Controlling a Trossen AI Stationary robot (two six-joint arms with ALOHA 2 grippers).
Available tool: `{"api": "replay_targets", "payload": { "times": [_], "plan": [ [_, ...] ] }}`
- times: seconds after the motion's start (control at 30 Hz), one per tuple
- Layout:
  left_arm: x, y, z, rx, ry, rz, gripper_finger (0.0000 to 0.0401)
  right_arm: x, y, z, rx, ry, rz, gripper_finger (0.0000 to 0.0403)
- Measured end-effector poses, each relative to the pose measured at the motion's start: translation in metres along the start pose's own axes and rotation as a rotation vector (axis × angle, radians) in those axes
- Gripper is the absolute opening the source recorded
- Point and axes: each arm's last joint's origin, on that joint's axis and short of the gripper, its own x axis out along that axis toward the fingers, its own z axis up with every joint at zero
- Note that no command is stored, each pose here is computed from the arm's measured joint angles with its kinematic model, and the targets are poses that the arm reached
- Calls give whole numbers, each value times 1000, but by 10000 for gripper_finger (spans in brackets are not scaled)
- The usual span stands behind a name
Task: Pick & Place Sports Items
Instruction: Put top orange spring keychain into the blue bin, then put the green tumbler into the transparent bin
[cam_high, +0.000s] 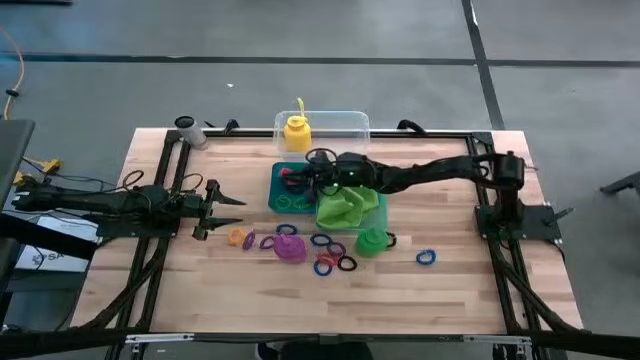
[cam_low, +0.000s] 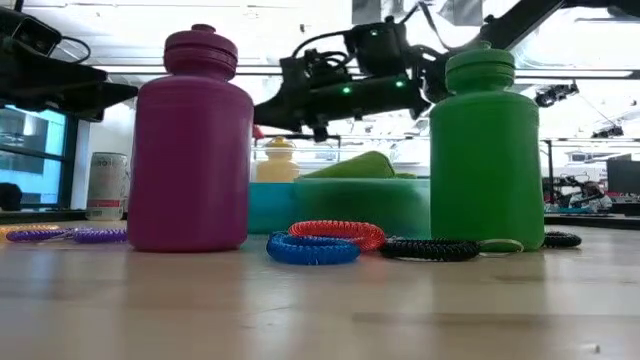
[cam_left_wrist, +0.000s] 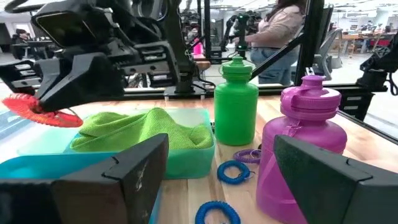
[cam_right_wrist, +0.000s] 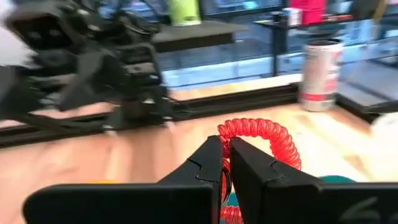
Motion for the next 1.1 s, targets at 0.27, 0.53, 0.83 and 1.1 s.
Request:
{"api": "replay_targets", "payload": {
  "times": [0.27, 0.53, 0.83, 1.1],
  "plan": [
    [0, 0, 0, 0, 1, 0, 236, 1, 16, -5, -93, 18, -151, 28],
    [0, 0, 0, 0, 0, 0, 236, 1, 16, -6, -85, 24, -155, 127],
    [0, 0, 0, 0, 1, 0, 236, 1, 25, -7, -92, 26, -136, 170],
    [0, 0, 0, 0, 0, 0, 236, -10, 40, 10, -110, 26, -106, 162]
  ]
}}
